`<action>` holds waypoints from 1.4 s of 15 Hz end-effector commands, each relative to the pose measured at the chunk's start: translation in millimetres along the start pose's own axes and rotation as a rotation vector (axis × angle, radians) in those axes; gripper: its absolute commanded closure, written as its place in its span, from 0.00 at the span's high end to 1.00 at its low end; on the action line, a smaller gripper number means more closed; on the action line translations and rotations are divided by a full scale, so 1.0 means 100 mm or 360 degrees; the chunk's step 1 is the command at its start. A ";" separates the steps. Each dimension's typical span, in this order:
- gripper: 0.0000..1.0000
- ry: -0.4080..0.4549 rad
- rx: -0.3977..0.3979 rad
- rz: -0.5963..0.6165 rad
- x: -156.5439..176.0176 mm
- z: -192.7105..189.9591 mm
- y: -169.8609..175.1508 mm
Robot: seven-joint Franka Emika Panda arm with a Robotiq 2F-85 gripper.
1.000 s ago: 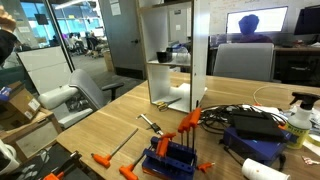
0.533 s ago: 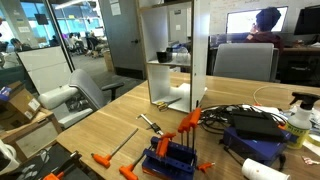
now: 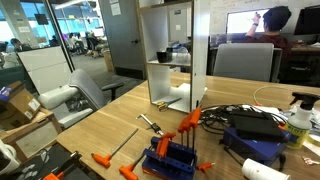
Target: Put the plush toy on the topmost shelf
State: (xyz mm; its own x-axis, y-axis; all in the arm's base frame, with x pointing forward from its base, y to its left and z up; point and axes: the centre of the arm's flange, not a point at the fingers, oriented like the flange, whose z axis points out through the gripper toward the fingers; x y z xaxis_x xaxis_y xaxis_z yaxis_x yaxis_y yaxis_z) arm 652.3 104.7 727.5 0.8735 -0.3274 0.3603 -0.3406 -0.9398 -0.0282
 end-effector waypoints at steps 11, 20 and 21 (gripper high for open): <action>1.00 -0.0877 0.0073 -0.0361 -1.37 0.23 1.17; 1.00 -0.0992 0.0057 -0.0319 -2.24 0.34 1.53; 1.00 -0.0991 0.0056 -0.0321 -2.34 0.33 1.57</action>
State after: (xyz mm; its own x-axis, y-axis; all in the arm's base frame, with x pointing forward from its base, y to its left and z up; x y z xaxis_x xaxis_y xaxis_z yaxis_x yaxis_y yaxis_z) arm 473.5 29.7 638.3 0.9491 -0.1390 -0.2826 -0.1527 -0.9879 -0.0273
